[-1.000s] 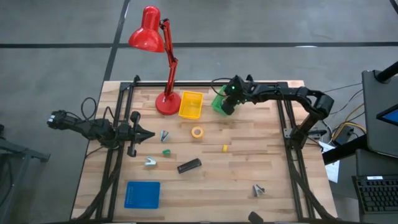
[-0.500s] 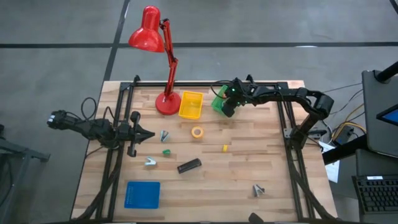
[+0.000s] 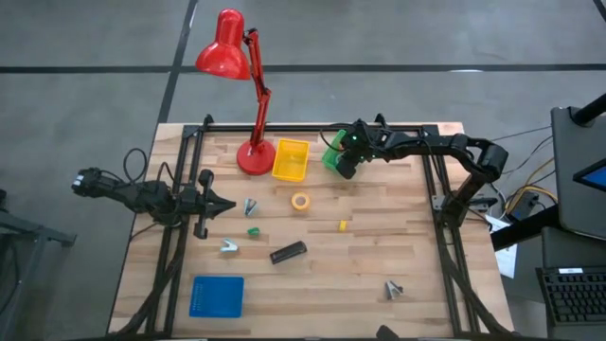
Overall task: Pick and place Stapler, Stapler remover, tape
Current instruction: Put the green tape into the green bin, then put the yellow tape into the green bin
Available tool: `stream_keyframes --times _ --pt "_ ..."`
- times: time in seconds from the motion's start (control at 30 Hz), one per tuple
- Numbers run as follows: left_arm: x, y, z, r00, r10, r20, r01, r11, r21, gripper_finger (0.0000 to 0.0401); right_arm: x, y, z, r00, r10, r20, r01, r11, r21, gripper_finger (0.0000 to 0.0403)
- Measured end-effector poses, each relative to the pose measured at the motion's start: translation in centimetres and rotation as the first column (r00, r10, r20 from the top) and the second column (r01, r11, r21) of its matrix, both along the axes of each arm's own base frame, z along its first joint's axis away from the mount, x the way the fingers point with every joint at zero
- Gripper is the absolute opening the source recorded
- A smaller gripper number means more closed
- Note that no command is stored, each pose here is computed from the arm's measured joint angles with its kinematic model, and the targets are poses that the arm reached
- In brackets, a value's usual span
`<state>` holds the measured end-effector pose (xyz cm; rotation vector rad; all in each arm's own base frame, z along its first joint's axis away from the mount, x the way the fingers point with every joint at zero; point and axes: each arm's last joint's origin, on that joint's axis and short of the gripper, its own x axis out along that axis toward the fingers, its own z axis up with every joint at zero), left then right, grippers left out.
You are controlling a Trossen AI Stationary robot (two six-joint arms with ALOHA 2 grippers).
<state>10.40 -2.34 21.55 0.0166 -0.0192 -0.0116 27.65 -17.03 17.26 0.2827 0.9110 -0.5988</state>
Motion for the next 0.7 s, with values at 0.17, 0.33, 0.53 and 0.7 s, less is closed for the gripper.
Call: stream_keyframes --times 0.17,0.33,0.53,0.7 --pt "0.0 0.0 0.0 1.000 0.000 0.000 0.000 1.000 0.000 0.0014 0.0 0.0 0.0 1.000 -0.012 0.001 0.012 1.000 -0.001 0.0106" --pt "0.0 0.0 0.0 1.000 0.000 -0.001 0.000 1.000 0.000 0.0014 0.2 -0.2 0.2 1.000 -0.013 0.019 0.013 1.000 -0.023 0.0130" --pt "0.0 0.0 0.0 1.000 -0.001 -0.001 0.001 1.000 0.000 0.0014 0.8 -0.1 0.9 0.999 0.002 0.044 0.000 0.999 -0.036 0.0146" --pt "0.0 0.0 0.0 1.000 -0.001 -0.001 0.001 1.000 0.000 0.0014 2.1 1.7 1.2 0.991 0.126 0.040 -0.122 0.989 -0.082 0.0142"
